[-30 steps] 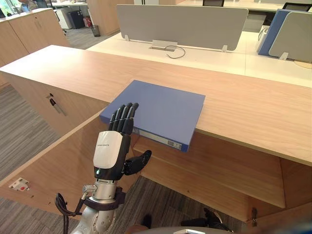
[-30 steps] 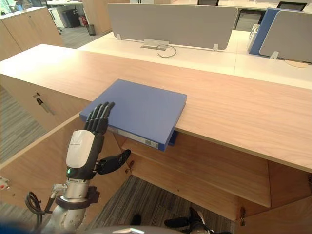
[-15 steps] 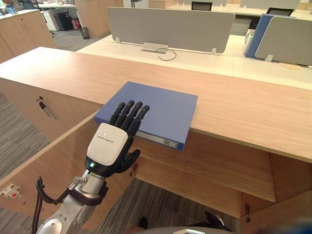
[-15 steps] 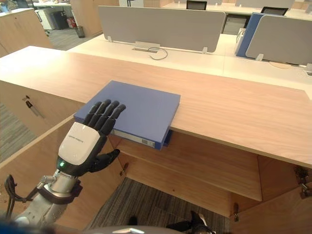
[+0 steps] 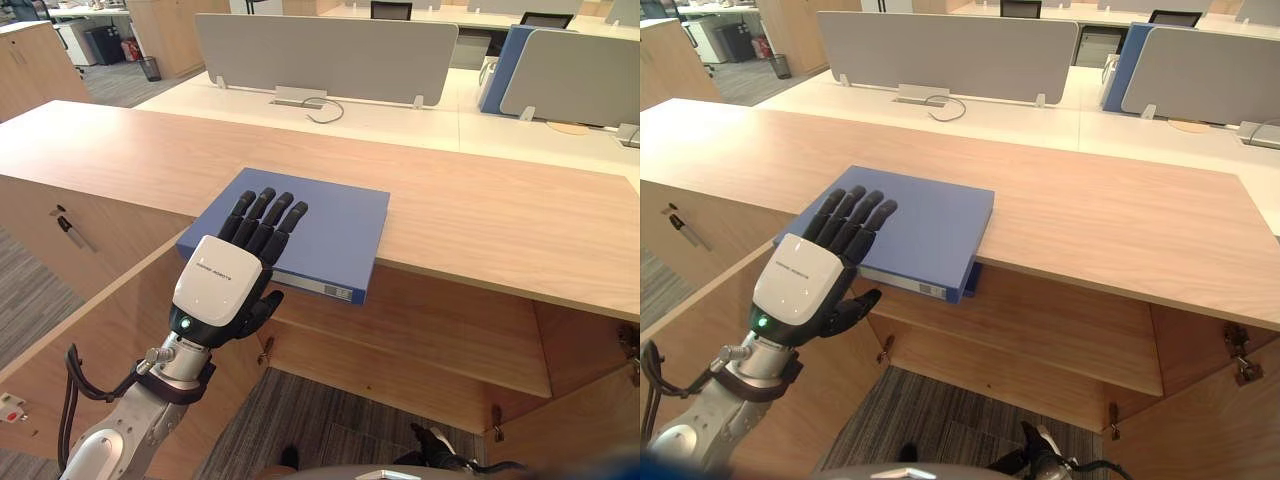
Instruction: Walk over to the cabinet, pick up the folder, carry it to the office cabinet, place the folder inside the office cabinet, then close the office cabinet door
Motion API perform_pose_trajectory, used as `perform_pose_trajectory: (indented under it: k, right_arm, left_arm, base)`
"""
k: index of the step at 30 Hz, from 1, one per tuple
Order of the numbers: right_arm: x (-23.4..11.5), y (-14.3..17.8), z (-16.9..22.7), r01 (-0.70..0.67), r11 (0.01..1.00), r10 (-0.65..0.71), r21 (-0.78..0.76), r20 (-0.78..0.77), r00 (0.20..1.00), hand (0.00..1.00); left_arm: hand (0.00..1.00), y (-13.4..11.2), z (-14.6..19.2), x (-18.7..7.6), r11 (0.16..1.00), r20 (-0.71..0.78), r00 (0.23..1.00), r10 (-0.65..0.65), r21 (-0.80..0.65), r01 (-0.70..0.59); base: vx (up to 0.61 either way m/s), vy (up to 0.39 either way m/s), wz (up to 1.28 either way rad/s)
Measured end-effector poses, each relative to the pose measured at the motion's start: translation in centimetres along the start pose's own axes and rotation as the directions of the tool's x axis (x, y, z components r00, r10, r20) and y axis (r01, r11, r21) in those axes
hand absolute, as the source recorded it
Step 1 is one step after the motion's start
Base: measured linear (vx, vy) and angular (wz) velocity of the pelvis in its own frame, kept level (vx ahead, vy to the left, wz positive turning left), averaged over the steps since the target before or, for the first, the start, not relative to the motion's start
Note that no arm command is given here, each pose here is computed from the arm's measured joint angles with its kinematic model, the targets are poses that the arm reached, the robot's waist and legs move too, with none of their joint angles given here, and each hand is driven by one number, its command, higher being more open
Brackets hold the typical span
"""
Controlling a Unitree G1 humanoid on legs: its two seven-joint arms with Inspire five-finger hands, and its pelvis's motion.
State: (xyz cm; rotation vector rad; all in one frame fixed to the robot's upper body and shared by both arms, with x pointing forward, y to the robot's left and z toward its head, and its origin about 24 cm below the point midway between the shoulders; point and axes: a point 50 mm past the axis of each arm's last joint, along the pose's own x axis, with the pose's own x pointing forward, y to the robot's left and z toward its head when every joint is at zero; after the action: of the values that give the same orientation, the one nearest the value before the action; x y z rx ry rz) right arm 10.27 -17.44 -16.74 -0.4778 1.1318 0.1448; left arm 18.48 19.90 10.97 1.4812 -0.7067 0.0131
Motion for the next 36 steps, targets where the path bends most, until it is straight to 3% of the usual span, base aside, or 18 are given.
perform_pose_trajectory:
  k: [6, 12, 13, 17, 26, 28, 36]
  right_arm:
    - [0.1, 0.0, 0.7, -0.001, 1.0, 0.002, -0.029, 0.031, 1.0, 1.0]
    - [0.1, -0.1, 1.1, 0.003, 1.0, -0.002, -0.023, 0.044, 0.999, 1.0]
    - [0.1, -0.1, 1.1, 0.002, 1.0, -0.001, -0.023, 0.043, 0.999, 1.0]
    - [0.1, -0.2, 1.0, 0.002, 1.0, -0.001, -0.022, 0.041, 0.999, 1.0]
    - [0.1, -0.5, 1.1, 0.018, 1.0, -0.019, 0.016, 0.046, 0.999, 1.0]
    - [0.1, -0.5, 1.0, 0.019, 1.0, -0.019, 0.016, 0.042, 0.999, 1.0]
    - [0.1, -0.6, 1.1, 0.028, 0.999, -0.029, 0.042, 0.043, 0.999, 1.0]
  left_arm:
    - [1.0, -2.6, -3.1, -0.4, 0.993, -0.144, 0.985, -0.096, 0.048, 0.104]
    - [1.0, -4.1, -3.8, -1.3, 0.988, -0.227, 0.963, -0.143, 0.022, 0.152]
    - [0.0, -4.2, -3.8, -1.1, 0.99, -0.232, 0.964, -0.133, 0.017, 0.141]
    - [0.0, -4.2, -4.3, -0.5, 0.992, -0.246, 0.963, -0.114, 0.032, 0.125]
    - [0.0, -2.2, -4.8, 2.3, 0.993, -0.22, 0.973, 0.07, 0.105, -0.048]
    - [0.0, -0.7, -4.3, 3.4, 0.981, -0.193, 0.965, 0.177, 0.119, -0.156]
    - [0.0, 0.0, -2.3, 4.8, 0.974, -0.128, 0.966, 0.224, 0.065, -0.217]
  base:
    - [-0.01, 0.001, -0.02]
    - [0.0, 0.002, -0.05]
    - [0.01, -0.002, -0.04]
    - [0.0, -0.002, -0.06]
    - [0.0, 0.003, -0.04]
    - [0.0, 0.0, 0.0]
    - [-0.02, 0.011, -0.08]
